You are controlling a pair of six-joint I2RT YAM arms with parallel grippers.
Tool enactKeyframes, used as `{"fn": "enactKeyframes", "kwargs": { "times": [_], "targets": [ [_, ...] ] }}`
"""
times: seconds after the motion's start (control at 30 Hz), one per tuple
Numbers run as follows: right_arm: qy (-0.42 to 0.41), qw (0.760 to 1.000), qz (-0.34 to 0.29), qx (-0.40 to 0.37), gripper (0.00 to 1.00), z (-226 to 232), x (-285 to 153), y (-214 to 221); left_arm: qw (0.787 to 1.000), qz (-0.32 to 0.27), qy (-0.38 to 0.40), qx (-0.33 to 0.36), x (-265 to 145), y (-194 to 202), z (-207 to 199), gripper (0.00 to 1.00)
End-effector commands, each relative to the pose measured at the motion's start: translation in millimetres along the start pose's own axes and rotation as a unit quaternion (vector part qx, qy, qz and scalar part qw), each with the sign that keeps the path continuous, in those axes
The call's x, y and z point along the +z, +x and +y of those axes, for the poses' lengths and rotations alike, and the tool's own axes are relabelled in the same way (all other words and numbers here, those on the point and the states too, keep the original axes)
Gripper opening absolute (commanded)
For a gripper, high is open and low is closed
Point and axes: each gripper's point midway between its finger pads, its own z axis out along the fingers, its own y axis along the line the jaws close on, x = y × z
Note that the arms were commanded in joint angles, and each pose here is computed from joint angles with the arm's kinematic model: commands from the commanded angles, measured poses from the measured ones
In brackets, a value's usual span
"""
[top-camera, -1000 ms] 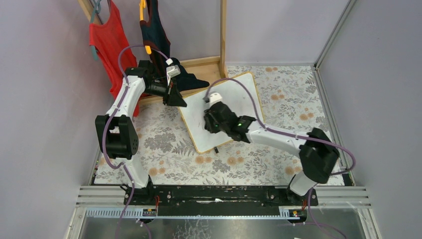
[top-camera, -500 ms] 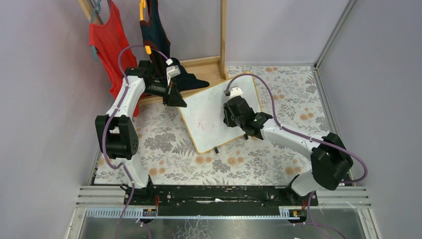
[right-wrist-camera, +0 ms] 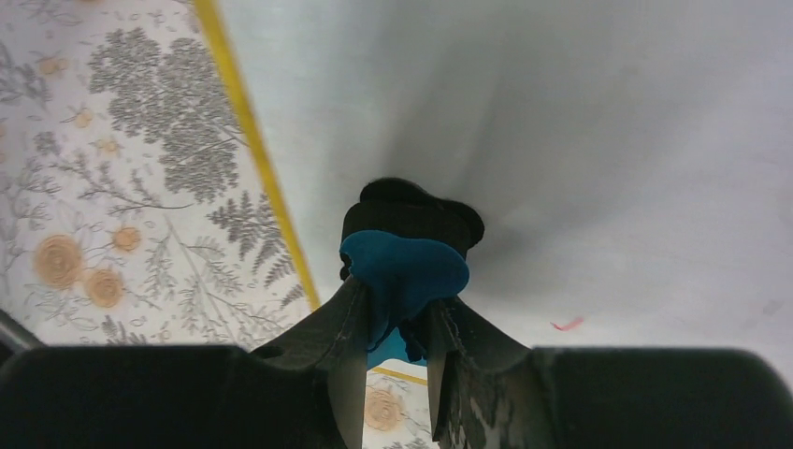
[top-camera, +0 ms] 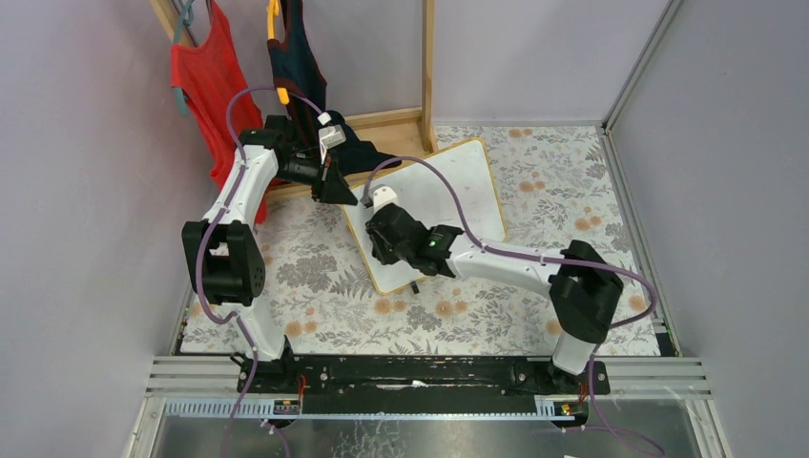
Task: Erase the whiteboard
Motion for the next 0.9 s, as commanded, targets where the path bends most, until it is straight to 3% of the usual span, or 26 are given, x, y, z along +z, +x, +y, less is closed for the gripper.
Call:
{"fn": "enactKeyframes", "kwargs": {
  "times": [0.0,0.2,0.4,0.73,0.87],
  "targets": [
    [-0.057,0.997,-0.043,0.018,0.0,40.1,11.6,-33.1,0.999,0.031,0.002,0.032,12.2,12.2,-1.2,0.0],
    [-0.02,0.999,-0.037,0.003,0.0,27.5,16.4,-31.5,0.999,0.032,0.002,0.032,12.4,13.6,-2.3,0.0],
    [0.047,0.998,-0.031,-0.006,0.0,-16.7,9.2,-23.0,0.999,0.033,-0.001,0.035,11.1,12.5,-3.2,0.0],
    [0.114,0.992,-0.04,0.043,0.0,-108.9,-28.5,-10.5,0.999,0.034,-0.002,0.035,10.9,12.9,-2.7,0.0],
    [0.117,0.991,-0.039,0.045,0.0,-115.6,-34.4,-6.8,0.999,0.035,-0.001,0.032,11.7,14.3,-1.2,0.0]
  ]
}}
